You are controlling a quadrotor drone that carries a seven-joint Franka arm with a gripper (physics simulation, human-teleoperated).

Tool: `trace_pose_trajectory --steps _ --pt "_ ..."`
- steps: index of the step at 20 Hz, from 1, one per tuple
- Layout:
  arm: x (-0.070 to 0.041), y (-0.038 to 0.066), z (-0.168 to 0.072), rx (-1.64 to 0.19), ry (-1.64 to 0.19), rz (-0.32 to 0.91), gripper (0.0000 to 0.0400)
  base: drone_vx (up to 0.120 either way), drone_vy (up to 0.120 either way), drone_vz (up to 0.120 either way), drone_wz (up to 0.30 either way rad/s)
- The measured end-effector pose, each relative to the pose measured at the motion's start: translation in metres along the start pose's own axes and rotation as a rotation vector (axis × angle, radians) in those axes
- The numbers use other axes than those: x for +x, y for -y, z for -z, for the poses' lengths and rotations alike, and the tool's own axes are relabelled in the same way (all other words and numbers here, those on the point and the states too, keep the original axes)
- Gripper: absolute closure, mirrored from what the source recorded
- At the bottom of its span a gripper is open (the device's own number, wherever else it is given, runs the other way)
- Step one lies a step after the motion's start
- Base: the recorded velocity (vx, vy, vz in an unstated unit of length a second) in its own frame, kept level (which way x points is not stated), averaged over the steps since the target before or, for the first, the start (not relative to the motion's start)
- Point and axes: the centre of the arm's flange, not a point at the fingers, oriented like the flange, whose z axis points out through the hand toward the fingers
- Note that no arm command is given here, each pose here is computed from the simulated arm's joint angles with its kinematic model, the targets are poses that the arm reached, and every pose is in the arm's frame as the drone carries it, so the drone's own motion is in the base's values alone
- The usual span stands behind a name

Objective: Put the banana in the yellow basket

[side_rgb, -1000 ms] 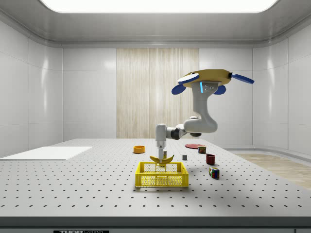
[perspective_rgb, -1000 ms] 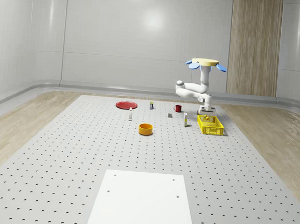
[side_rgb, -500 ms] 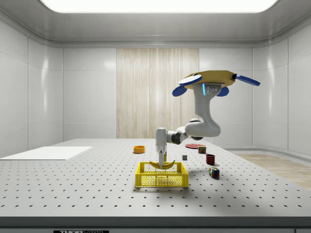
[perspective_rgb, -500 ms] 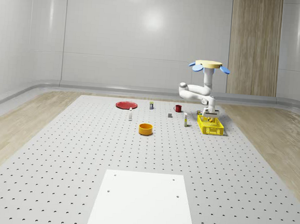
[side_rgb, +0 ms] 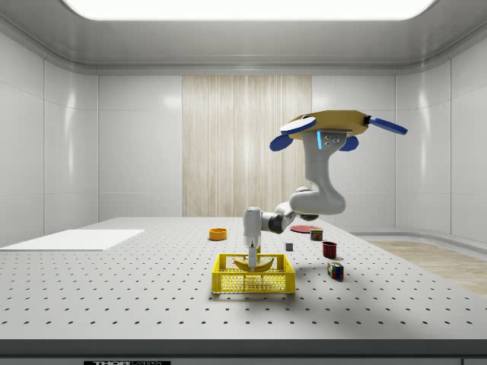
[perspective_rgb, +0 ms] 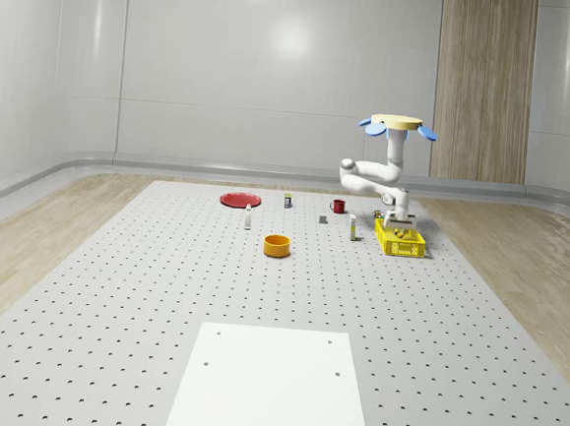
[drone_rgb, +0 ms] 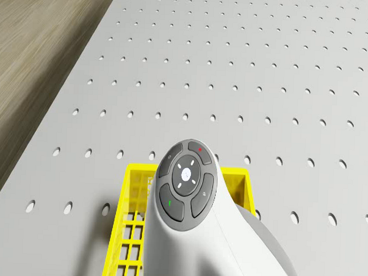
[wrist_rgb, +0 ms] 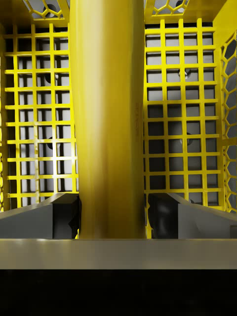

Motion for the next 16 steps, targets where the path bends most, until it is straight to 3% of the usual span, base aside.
trace_pose_trajectory --steps 3,6,10,16 --pt "0.000 0.000 -0.007 0.001 0.002 0.010 0.0100 0.000 0.000 0.000 0.000" --pt "0.000 0.000 -0.004 0.002 0.004 0.018 0.0047 0.000 0.000 0.000 0.000" --pt "0.000 0.000 0.009 0.002 0.005 0.024 0.0017 0.000 0.000 0.000 0.000" --pt "0.000 0.000 0.026 0.003 0.006 0.027 0.0005 0.000 0.000 0.000 0.000"
